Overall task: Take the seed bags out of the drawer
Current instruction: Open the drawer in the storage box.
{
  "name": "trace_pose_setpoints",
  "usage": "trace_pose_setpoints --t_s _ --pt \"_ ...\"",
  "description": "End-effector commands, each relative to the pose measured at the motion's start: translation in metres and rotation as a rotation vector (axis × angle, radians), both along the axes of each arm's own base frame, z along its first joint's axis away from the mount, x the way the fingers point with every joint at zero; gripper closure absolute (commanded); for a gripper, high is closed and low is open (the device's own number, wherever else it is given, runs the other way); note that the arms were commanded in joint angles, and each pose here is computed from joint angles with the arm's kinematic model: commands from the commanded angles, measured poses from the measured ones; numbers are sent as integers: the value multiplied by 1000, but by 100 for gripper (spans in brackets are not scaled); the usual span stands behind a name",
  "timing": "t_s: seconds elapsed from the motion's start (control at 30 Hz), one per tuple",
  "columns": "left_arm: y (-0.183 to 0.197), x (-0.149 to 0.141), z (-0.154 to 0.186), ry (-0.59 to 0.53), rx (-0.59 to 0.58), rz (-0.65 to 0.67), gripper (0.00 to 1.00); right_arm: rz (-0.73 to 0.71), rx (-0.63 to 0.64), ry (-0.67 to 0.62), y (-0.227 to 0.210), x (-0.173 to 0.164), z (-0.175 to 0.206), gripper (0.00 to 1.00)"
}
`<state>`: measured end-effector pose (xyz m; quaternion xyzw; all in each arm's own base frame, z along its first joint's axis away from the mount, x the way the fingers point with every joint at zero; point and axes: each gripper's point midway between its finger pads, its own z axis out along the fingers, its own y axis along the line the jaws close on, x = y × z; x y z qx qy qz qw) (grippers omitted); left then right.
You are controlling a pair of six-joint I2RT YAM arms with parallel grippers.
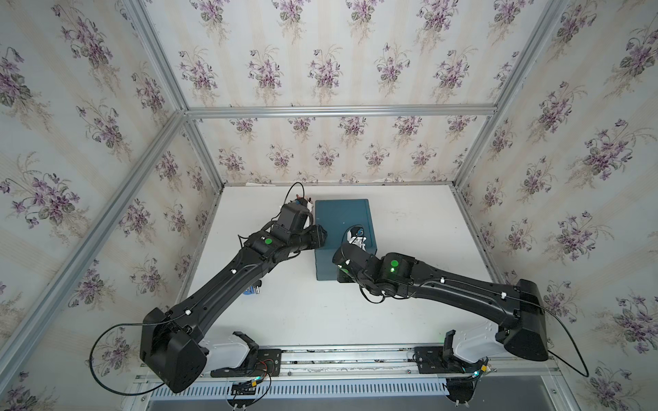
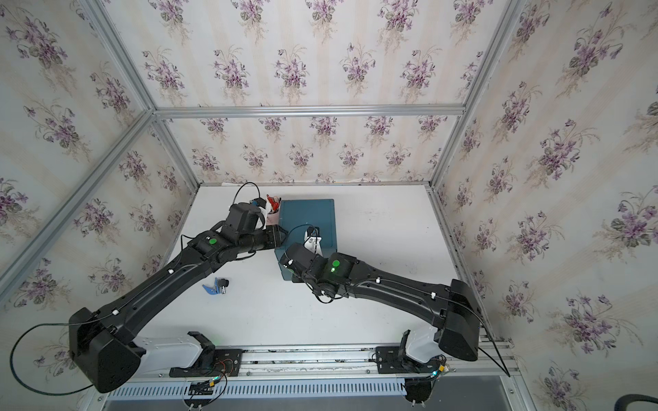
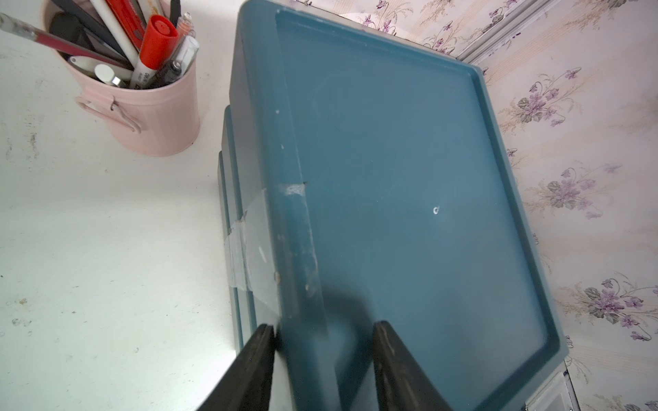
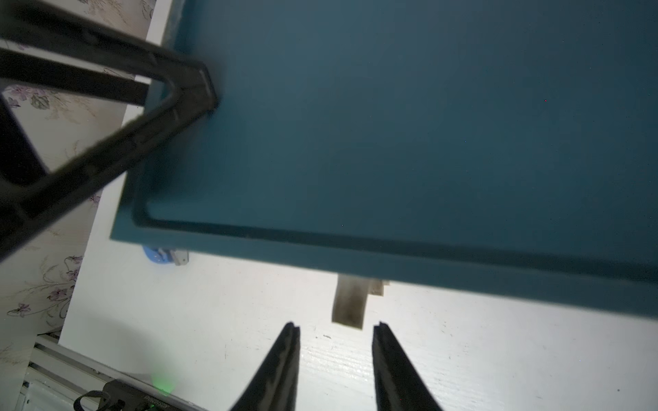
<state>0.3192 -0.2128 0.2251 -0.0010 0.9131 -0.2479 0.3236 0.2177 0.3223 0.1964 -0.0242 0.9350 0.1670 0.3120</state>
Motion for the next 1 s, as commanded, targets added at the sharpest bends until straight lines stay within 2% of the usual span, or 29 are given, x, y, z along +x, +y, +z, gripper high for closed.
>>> trace_pose_setpoints --t_s 0.0,0.2,0.6,0.73,0.97 --pt "9 -15 -22 84 82 -25 52 -21 -5 -12 -3 6 2 62" --pt "10 -15 -20 74 93 -31 54 -40 -33 -14 -8 15 1 66" --pt "11 -16 -21 78 105 -38 55 6 -54 2 -10 9 -8 86" --pt "11 -16 -22 86 102 -30 55 44 -36 11 -14 -3 -8 100" --pt "15 -12 -29 111 96 26 56 86 -30 24 -35 -40 -4 100"
